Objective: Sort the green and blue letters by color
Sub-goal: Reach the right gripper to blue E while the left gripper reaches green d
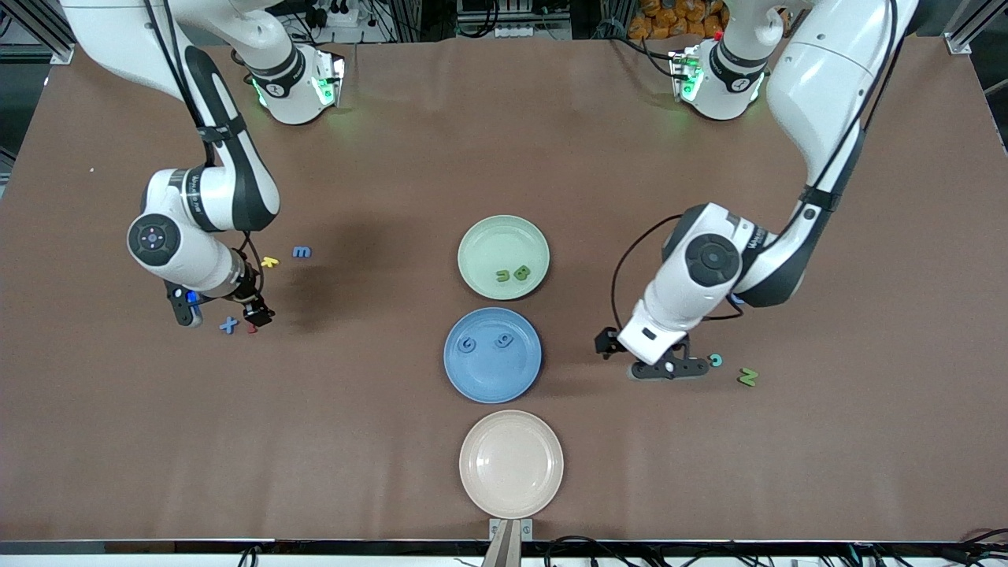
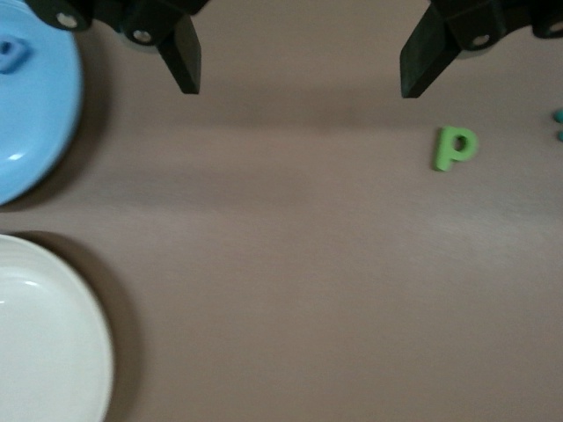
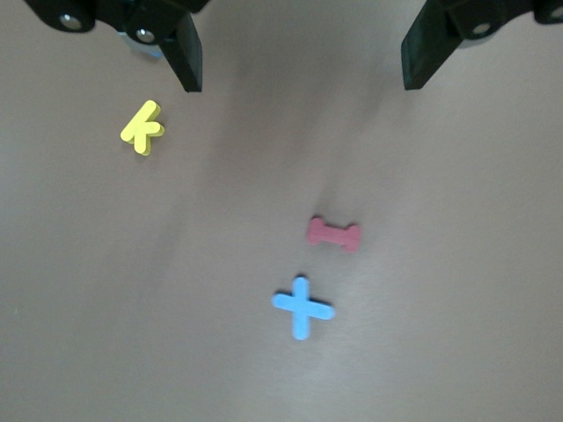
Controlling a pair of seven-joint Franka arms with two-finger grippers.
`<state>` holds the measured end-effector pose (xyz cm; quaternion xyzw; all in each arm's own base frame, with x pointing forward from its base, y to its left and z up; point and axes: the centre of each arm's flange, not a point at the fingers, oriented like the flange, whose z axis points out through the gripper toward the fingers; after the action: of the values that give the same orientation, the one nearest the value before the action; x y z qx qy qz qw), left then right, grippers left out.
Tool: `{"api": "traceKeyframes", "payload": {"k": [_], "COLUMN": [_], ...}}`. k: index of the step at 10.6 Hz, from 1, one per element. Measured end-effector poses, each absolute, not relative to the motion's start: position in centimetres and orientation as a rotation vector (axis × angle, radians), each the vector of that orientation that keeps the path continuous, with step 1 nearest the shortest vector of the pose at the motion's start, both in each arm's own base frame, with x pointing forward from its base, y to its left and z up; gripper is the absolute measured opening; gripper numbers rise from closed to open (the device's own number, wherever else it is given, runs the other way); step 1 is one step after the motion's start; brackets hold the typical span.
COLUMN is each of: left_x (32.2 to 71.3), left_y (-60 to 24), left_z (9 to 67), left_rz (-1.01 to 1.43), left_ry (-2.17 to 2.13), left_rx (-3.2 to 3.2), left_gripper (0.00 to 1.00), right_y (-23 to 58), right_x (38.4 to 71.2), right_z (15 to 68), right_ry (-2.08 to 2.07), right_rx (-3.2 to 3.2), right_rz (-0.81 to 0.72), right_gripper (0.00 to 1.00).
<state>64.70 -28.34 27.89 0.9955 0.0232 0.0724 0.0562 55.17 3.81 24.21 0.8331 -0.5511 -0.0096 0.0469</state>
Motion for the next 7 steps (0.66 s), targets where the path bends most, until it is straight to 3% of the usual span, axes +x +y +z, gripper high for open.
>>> {"api": "traceKeyframes", "payload": {"k": [7], "left_x": [66.9], "left_y": [-20.3], "left_z": [22.7], "left_rz": [0.200], "left_ry": [-0.256], "left_rx": [3.189], "left_gripper": [1.00], "right_y": [5.1], "right_x": [48.0], "right_z": [21.6], "right_ry": [-1.851], "right_rx": [2.463], "right_rz": [-0.031], "right_gripper": [1.00]}}
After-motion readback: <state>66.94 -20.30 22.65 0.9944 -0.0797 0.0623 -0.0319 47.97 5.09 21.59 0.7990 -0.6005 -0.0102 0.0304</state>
